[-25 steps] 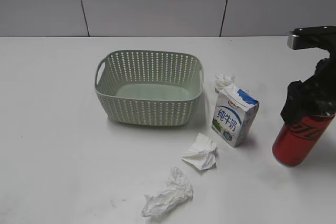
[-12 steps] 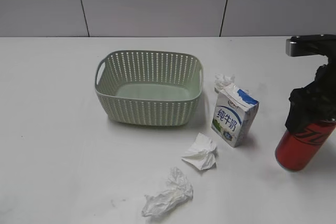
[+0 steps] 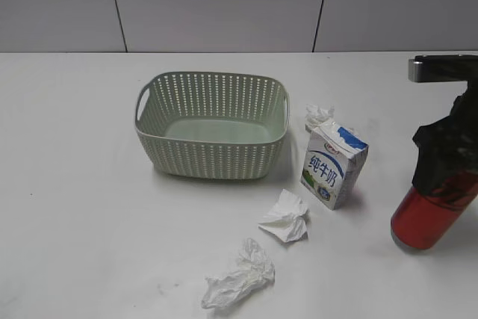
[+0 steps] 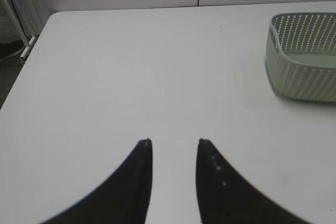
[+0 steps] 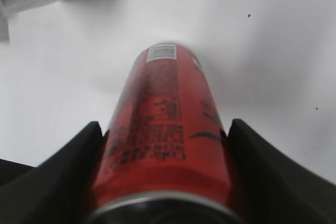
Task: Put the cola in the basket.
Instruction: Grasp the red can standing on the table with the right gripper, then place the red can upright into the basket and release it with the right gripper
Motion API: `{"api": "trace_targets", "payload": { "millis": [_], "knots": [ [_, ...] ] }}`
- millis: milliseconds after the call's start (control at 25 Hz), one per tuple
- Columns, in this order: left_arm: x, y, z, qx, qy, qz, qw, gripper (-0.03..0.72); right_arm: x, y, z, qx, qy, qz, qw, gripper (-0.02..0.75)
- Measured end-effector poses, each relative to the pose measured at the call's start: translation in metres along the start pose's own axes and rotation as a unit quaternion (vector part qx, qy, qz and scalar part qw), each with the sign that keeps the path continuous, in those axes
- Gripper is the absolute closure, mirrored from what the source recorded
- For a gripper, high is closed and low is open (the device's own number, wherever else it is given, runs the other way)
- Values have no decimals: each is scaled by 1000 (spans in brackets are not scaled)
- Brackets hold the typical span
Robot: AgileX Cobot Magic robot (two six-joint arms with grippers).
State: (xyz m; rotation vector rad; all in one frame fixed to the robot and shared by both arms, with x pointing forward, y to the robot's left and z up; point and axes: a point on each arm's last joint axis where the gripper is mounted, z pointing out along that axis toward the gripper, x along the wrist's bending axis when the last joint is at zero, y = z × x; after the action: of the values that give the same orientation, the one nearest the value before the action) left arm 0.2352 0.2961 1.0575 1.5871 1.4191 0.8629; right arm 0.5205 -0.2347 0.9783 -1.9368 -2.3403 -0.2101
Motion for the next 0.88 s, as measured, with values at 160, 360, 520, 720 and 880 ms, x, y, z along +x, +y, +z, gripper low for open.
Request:
{"api": "trace_targets", "payload": {
  "millis": [160, 360, 520, 720, 880],
  "knots": [
    [0, 0, 0, 0, 0, 0, 1000, 459, 4, 12, -20, -14, 2, -3, 1000, 218],
    [0, 0, 0, 0, 0, 0, 1000, 459, 11, 38, -66, -71, 4, -21, 997, 218],
    [0, 0, 0, 0, 0, 0, 1000, 459, 29, 64, -103, -113, 4, -54, 992, 218],
    [0, 0, 0, 0, 0, 0, 1000, 459, 82, 107, -116, -163, 8, -126, 979, 218],
    [0, 0, 0, 0, 0, 0, 1000, 459, 134, 131, -99, -171, 25, -177, 969, 218]
  ]
}}
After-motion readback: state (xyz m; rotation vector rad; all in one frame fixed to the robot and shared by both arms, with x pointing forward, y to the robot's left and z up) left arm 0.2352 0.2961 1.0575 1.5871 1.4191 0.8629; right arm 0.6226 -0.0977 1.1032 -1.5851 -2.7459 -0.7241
